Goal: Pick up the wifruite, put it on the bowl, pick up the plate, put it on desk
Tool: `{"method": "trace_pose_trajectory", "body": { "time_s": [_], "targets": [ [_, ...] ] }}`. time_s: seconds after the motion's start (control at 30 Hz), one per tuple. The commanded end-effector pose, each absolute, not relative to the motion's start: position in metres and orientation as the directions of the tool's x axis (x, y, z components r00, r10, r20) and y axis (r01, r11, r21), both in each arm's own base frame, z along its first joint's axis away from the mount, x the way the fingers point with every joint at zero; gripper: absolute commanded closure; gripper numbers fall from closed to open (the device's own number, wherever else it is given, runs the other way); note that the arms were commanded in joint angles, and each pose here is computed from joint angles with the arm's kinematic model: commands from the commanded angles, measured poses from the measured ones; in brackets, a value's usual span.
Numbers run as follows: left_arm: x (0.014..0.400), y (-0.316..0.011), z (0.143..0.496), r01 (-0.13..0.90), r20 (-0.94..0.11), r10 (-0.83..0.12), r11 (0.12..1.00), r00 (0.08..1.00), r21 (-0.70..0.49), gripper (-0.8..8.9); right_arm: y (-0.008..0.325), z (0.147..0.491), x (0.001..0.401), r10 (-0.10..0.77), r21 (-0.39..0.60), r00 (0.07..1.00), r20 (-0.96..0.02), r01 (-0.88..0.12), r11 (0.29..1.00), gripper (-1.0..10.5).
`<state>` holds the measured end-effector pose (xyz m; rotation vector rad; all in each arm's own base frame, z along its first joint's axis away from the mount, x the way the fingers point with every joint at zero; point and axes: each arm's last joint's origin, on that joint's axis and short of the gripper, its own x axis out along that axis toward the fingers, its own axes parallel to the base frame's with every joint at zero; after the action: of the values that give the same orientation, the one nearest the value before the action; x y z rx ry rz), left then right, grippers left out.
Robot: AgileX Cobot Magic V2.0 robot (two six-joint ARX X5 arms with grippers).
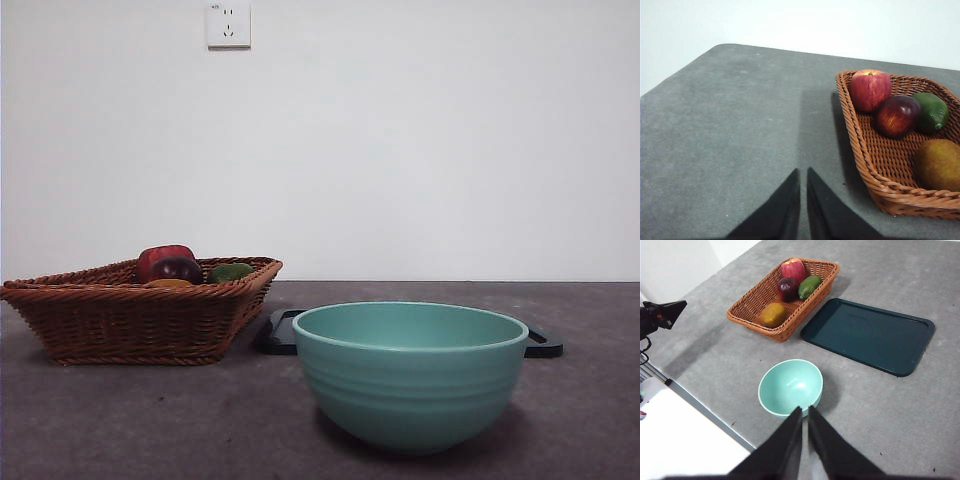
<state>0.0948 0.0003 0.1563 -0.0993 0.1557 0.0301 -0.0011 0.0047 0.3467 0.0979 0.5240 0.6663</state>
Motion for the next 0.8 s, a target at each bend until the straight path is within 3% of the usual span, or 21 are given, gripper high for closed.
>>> {"method": "trace_pose_trajectory", "body": {
  "time_s": [0.03,0.8],
  "targets": [
    [0.0956,0.0001,0.149,-0.038,-0.179,0.023,0.996,0.984,-0.085,7.94,0.0038,0.3513,-0.0024,0.621,0.242,0.667,-0.411,-0.577,0.78,9.3],
    [0.0956,0.0001,0.1491,-0.038,-0.179,0.023,0.996,0.984,-0.084,7.94,0.0038,0.3512,-0.0024,0.604,0.243,0.683,-0.411,-0.556,0.795,9.3]
  ]
}}
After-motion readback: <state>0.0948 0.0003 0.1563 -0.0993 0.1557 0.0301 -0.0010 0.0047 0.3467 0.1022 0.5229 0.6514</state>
